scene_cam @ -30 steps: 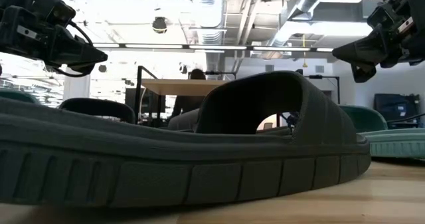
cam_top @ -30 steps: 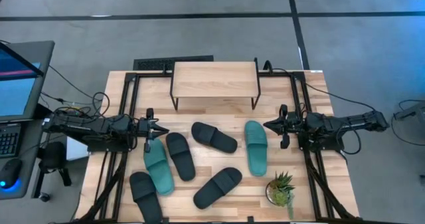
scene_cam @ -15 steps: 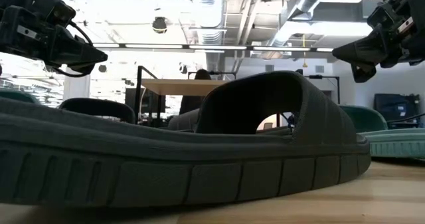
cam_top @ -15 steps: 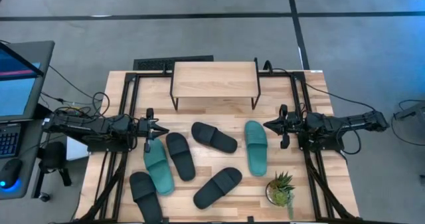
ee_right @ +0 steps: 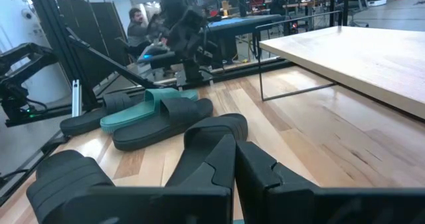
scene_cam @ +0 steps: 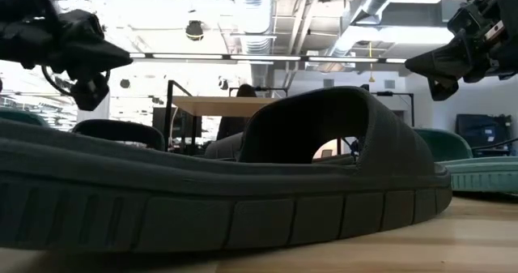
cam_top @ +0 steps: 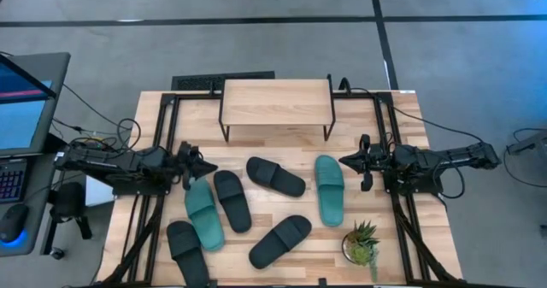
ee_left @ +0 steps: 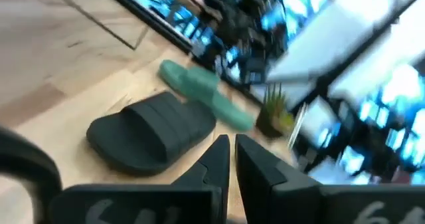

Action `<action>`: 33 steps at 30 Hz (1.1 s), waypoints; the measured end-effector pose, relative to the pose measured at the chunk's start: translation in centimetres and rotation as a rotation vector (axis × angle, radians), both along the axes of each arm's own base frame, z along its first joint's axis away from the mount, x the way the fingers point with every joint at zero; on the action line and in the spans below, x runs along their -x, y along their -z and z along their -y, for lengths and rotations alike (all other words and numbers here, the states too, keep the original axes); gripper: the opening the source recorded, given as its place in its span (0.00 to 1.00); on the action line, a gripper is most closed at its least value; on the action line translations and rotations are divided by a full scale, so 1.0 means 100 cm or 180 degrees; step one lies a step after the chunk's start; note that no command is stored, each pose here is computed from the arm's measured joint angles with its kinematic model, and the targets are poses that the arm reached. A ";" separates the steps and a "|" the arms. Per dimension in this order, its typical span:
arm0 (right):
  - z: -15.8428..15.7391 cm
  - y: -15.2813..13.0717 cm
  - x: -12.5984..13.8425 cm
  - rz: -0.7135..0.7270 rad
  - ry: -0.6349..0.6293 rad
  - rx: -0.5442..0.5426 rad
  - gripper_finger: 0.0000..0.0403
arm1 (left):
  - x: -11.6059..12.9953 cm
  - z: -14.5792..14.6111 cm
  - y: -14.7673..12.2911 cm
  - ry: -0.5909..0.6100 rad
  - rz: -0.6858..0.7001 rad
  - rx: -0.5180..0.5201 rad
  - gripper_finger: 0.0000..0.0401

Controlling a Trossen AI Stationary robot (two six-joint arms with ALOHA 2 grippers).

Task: Pick and place slides into the shelf
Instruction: Put the blue slipper on the shelf

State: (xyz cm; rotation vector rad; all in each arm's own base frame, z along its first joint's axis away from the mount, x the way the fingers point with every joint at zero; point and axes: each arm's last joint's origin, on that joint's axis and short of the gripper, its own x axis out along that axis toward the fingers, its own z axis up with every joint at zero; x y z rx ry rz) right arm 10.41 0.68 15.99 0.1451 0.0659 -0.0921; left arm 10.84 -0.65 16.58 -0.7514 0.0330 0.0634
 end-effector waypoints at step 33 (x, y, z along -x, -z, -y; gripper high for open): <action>0.003 -0.047 0.009 0.1856 -0.0188 -0.3000 0.00 | 0.000 -0.003 -0.009 -0.0395 0.0377 0.1259 0.03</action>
